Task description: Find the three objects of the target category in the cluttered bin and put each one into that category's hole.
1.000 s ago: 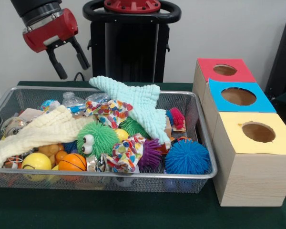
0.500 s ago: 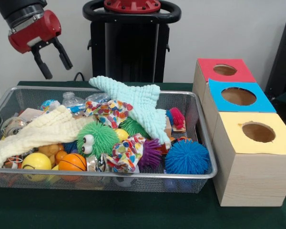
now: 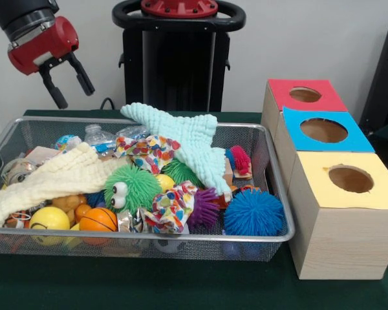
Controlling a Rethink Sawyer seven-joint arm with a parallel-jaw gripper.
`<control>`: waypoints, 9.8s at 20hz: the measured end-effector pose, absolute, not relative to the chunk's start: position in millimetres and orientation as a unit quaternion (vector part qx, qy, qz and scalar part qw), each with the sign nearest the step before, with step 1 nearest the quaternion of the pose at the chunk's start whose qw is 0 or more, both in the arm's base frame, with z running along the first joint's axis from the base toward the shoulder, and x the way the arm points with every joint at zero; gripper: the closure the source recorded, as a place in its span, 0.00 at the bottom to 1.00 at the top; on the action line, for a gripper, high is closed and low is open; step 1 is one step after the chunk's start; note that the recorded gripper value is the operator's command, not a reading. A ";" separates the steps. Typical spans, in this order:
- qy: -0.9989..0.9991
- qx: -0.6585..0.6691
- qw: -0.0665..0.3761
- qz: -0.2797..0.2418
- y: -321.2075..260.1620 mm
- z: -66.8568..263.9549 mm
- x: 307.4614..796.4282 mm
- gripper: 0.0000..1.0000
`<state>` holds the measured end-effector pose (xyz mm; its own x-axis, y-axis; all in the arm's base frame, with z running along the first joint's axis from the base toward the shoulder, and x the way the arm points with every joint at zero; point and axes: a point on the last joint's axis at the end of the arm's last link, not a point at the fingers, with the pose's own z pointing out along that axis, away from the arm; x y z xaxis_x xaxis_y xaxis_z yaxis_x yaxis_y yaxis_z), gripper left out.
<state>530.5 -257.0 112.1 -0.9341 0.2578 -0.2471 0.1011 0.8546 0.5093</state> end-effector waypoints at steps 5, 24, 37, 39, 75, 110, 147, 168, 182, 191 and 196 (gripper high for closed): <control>0.950 0.087 0.157 0.254 -255.8 110.1 530.0 0.00; 0.946 0.085 0.156 0.271 -244.7 99.3 529.1 0.00; 0.950 0.072 0.159 0.258 -243.9 92.6 525.7 0.00; 0.951 0.070 0.159 0.257 -243.9 92.0 525.3 0.00; 0.941 0.094 0.160 0.281 -251.7 65.8 504.3 0.00; 0.927 0.121 0.162 0.317 -252.6 44.9 488.3 0.00; 0.928 0.055 0.189 0.316 -257.4 26.0 476.5 0.00; 0.926 0.059 0.193 0.318 -262.4 6.8 484.2 0.00; 0.929 0.055 0.190 0.313 -260.4 2.4 486.5 0.00; 0.931 0.046 0.185 0.313 -252.5 0.2 488.6 0.00; 0.934 0.037 0.183 0.304 -251.2 -1.6 488.0 0.00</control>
<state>488.0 -251.2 -1.6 -0.9302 0.1811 -0.3192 -0.0412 0.8127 0.5812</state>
